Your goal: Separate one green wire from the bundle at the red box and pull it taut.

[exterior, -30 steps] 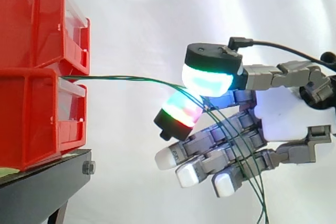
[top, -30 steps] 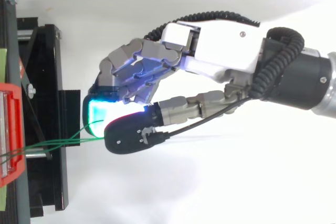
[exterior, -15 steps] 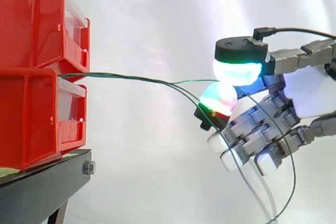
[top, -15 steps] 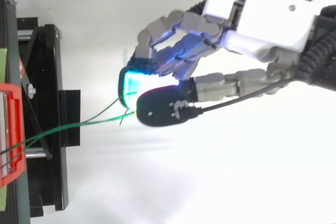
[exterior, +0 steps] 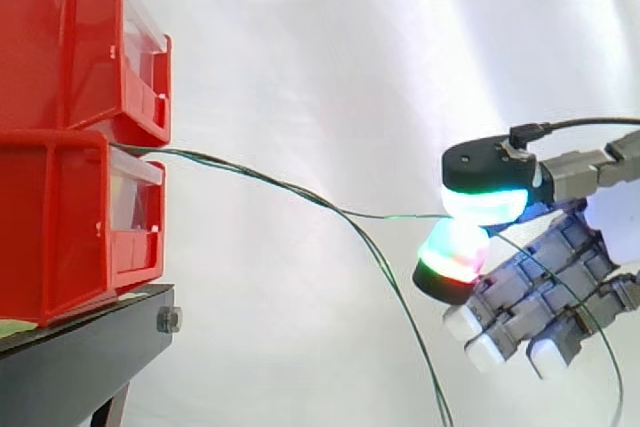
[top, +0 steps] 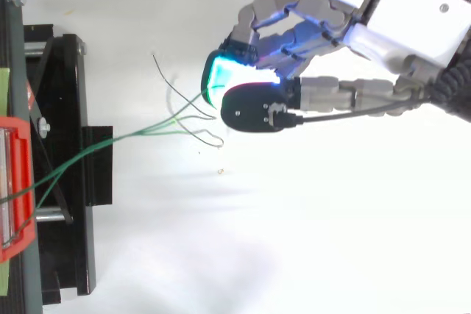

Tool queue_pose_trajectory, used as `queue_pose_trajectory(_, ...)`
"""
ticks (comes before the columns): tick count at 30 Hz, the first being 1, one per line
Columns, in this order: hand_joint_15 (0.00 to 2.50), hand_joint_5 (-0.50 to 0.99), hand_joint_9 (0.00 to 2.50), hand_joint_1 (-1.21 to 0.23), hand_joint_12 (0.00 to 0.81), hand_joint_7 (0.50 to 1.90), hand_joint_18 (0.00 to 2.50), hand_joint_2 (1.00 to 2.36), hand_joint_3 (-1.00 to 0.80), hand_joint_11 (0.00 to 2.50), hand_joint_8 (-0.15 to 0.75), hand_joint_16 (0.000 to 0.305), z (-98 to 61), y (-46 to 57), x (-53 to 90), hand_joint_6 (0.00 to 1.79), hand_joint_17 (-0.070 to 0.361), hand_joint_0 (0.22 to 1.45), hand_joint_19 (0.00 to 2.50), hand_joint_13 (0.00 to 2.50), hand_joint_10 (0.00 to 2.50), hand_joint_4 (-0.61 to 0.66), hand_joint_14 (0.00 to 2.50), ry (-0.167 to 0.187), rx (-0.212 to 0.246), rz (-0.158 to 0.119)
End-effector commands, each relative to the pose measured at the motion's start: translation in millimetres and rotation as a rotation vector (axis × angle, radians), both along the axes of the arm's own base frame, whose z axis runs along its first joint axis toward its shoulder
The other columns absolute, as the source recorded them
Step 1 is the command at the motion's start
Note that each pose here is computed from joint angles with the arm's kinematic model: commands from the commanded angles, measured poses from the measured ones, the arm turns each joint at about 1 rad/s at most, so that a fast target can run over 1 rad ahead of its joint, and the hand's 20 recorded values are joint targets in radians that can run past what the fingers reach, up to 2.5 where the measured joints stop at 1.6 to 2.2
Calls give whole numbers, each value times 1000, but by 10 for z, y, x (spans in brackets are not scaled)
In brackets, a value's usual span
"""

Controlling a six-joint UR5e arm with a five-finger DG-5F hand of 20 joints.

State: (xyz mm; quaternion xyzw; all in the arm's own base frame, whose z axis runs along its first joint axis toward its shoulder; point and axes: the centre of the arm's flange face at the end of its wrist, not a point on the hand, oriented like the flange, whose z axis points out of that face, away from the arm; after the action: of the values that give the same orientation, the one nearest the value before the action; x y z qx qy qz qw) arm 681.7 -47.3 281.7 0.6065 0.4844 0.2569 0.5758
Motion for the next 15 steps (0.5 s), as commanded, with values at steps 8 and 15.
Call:
queue_pose_trajectory(8, 416, -111, 800, -732, 359, 1006, 752, 1016, -26, 489, 287, 59, -40, 286, 225, 929, 132, 580, 595, 729, 15, 8, 17, -242, 44, 53)
queue_pose_trajectory(15, 415, -110, 803, -734, 362, 1012, 754, 1015, -25, 499, 286, 59, -24, 383, 248, 928, 133, 581, 594, 731, 15, 11, 15, -258, 44, 72)
